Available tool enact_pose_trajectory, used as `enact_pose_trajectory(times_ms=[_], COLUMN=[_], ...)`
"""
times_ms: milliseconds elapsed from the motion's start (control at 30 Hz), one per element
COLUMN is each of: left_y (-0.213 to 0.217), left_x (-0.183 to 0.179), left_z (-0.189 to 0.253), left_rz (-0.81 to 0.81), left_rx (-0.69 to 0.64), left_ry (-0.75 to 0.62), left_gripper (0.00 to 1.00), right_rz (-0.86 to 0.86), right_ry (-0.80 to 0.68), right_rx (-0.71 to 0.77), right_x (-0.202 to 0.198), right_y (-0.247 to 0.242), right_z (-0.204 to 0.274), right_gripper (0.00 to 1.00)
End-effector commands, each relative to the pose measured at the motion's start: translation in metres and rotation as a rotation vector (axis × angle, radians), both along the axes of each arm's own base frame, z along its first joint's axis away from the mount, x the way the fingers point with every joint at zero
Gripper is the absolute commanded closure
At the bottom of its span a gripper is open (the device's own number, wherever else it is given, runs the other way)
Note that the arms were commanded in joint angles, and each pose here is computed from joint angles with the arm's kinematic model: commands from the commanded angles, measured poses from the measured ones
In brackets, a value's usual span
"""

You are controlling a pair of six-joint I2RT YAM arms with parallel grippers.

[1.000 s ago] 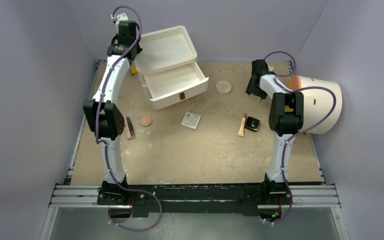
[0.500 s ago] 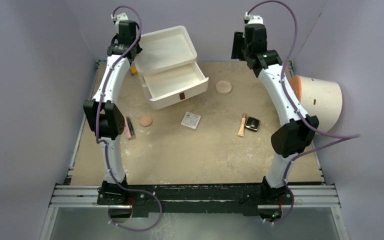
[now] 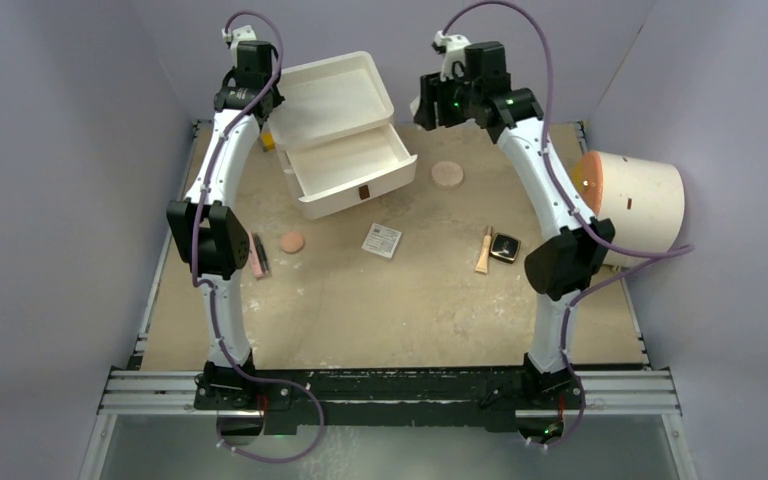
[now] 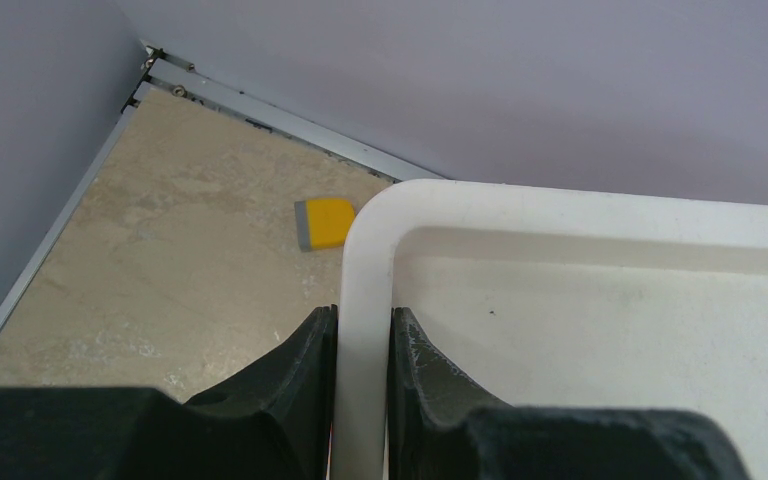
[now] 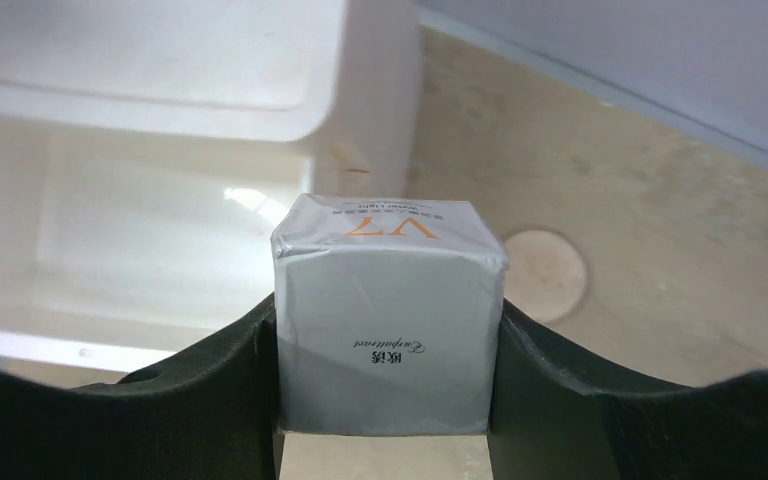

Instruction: Organize the makeup

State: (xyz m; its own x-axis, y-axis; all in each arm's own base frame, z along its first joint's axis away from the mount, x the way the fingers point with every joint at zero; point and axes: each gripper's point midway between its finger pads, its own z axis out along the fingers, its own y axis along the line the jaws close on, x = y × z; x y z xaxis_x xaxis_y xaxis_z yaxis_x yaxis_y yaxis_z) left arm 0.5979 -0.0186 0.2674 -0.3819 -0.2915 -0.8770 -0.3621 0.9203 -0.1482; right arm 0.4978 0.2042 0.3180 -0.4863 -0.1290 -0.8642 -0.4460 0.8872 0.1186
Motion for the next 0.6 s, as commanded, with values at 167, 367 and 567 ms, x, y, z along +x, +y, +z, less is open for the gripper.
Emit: enact_pose_trajectory(times_ms=[167,367,567], left_y=[-0.014,-0.018,-0.019], left_x=[-0.002,-0.002,-0.003], left_z=[-0.063,-0.068,-0.074], left_rz=[-0.036,-0.040,-0.046], left_rx=[-0.064,-0.075,-0.080], left_ry=[0.152,0.162,0.171], left_gripper=[1.00,1.00,1.00], right_rz=[0.267,0.303,0.300], right_ry=[-0.034,0.001,0.024], right_rx=[0.086,0.056,-0.013], right_x=[-0.024,-0.034,-0.038], right_y=[0.077,0.102,0.109], right_z=[0.024,0.006,-0.016], right_gripper=[1.00,1.00,0.89])
